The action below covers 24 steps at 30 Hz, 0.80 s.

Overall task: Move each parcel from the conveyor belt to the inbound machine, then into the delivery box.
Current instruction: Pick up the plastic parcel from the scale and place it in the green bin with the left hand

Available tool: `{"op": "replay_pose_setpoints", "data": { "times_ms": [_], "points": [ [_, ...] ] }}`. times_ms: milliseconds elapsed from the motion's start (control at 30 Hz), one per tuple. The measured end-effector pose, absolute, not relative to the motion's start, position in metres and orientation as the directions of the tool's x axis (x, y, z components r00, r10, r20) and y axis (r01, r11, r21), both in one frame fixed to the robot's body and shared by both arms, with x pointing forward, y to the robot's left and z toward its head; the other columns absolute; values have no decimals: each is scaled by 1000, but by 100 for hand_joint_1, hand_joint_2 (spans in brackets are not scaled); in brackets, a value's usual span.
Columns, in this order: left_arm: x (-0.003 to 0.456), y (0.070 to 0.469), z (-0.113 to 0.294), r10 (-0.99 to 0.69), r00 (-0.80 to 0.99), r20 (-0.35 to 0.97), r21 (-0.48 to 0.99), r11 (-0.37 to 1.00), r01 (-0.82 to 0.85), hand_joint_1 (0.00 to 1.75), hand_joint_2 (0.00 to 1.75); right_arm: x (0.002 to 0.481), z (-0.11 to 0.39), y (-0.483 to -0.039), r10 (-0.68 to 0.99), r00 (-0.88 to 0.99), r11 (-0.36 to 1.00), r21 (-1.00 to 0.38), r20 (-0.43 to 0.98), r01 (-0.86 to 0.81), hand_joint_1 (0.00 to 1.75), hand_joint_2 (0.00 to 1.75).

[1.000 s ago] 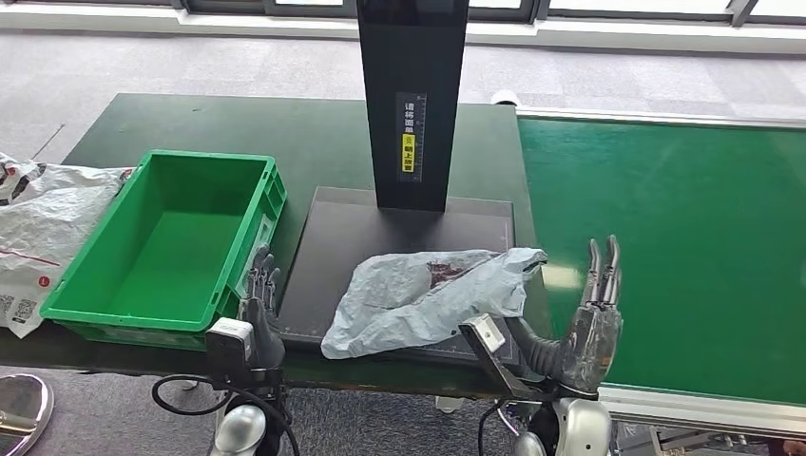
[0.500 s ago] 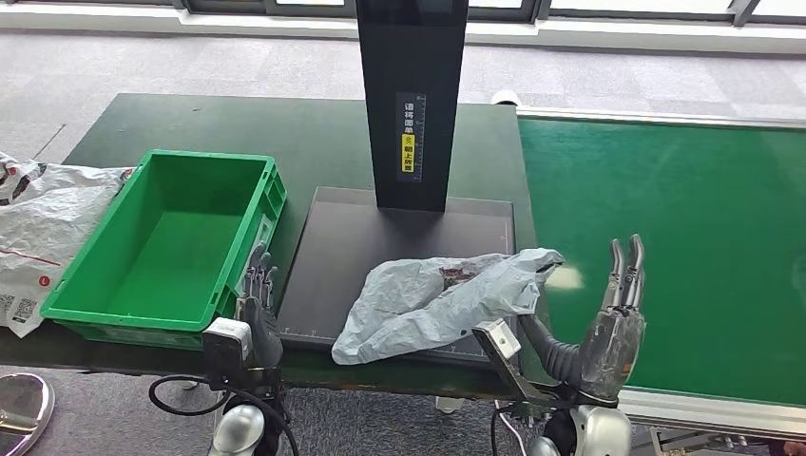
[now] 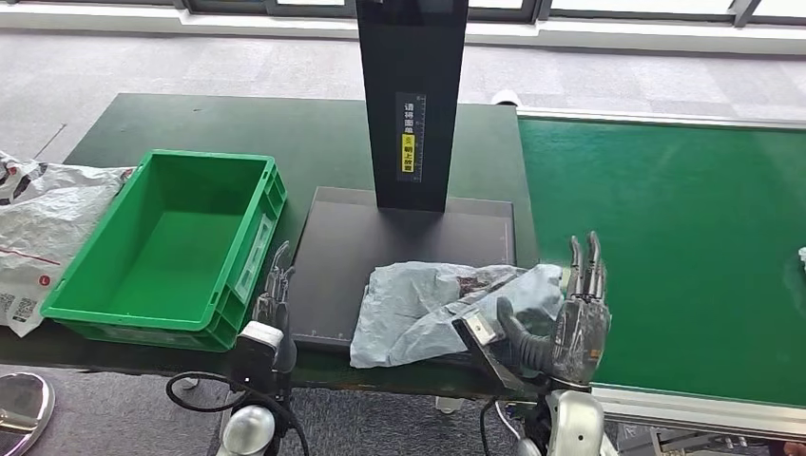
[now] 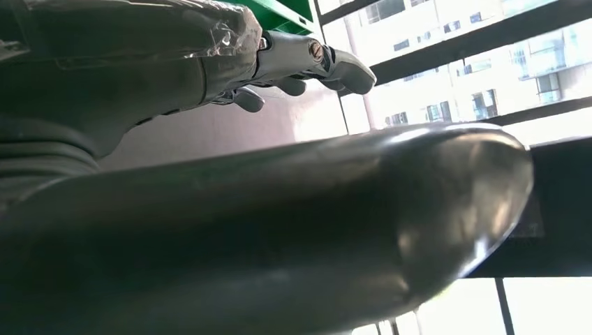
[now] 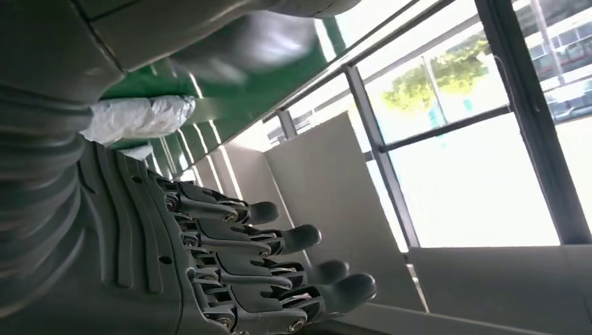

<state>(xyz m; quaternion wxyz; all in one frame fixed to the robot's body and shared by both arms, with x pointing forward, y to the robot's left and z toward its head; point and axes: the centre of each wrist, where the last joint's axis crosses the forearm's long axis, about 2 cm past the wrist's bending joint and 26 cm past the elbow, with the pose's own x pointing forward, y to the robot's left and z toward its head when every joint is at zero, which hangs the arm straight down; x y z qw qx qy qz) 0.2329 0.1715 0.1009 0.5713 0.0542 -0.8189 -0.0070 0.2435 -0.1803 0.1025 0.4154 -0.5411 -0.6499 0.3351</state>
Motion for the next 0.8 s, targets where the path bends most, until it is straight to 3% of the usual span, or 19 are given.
{"op": "replay_pose_setpoints", "data": {
  "times_ms": [133, 267, 500, 633, 800],
  "points": [
    [235, 159, 97, -92, -333, 938, 127, 988, 86, 0, 0, 242, 98, -182, 976, -137, 210, -913, 172, 351, 0, 175],
    [246, 142, 89, -22, -333, 943, 118, 955, 271, 0, 0, 270, 74, -177, 954, -180, 259, -962, 240, 91, 0, 175],
    [250, 136, 83, 9, -297, 955, 91, 943, 320, 0, 0, 328, 63, -172, 958, -49, 280, -958, 283, -55, 0, 175],
    [250, 136, 83, 12, -291, 957, 88, 940, 328, 0, 0, 331, 61, -162, 937, -87, 333, -940, 338, -67, 0, 175],
    [251, 137, 88, 7, -374, 927, 122, 939, 320, 0, 0, 321, 66, -158, 824, -264, 539, -837, 502, 90, 0, 175]
  ]
}}
